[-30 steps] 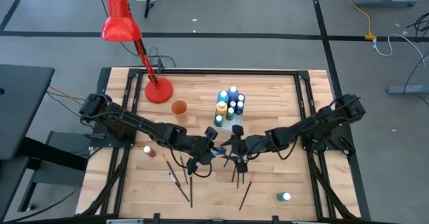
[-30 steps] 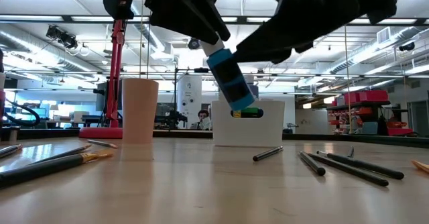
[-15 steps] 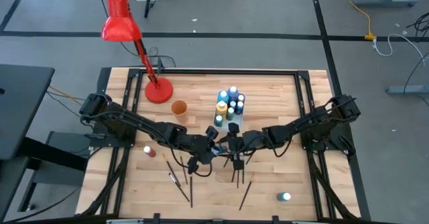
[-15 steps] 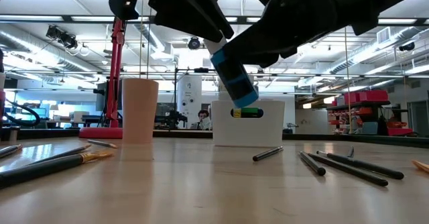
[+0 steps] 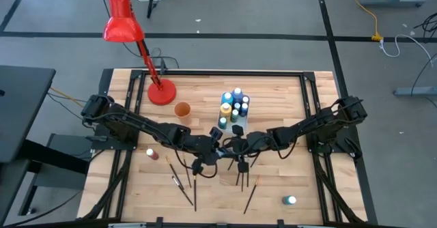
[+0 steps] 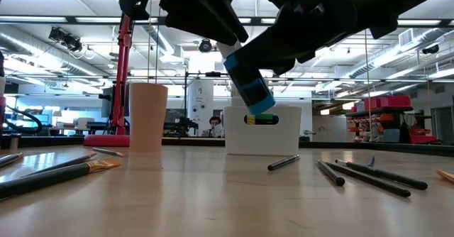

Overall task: Pick & Place Paint Supplies
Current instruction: Put the small blue paint bottle into the white bin

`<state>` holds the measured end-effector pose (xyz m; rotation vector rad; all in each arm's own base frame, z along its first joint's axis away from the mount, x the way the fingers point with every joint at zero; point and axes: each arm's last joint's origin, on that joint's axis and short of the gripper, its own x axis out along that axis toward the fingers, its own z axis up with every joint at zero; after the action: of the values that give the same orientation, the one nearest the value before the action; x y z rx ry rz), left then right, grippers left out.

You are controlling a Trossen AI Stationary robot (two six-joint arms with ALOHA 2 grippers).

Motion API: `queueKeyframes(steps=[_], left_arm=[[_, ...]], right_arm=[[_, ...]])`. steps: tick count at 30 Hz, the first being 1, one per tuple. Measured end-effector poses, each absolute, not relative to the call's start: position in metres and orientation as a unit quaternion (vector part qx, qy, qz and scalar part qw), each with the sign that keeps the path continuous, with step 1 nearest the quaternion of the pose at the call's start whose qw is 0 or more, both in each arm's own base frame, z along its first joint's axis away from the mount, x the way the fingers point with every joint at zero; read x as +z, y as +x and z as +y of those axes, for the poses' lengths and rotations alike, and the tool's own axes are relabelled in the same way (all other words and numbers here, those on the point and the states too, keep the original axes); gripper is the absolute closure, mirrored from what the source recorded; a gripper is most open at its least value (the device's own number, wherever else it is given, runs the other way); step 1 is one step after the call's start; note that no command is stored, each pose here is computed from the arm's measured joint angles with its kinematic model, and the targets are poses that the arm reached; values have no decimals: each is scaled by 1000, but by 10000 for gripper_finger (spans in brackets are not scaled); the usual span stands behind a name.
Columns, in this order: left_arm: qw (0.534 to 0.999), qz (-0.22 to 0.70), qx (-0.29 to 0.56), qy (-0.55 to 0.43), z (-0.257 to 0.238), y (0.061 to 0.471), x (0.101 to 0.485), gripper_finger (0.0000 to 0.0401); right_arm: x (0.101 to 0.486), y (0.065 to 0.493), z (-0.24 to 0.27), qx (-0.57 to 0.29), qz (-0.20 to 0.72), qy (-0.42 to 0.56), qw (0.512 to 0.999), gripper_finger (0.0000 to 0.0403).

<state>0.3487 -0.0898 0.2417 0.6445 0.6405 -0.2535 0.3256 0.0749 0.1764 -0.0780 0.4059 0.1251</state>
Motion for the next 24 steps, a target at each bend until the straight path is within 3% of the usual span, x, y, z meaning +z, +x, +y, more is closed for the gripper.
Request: queueKeyframes(steps=[9,15,21,24], left_arm=[[909,277,-44,308,-89,352,252,216],[927,234,38,290,-75,330,296,208],[951,176,60,249,-61,301,339,215],[951,166,81,246,-57,291,350,218]], right_arm=[[180,318,73,44,237,-26,970,268],[219,296,70,34,214,-13,976,266],[268,255,63,-73,171,-73,980,267],[267,240,58,-158,133,-76,975,264]])
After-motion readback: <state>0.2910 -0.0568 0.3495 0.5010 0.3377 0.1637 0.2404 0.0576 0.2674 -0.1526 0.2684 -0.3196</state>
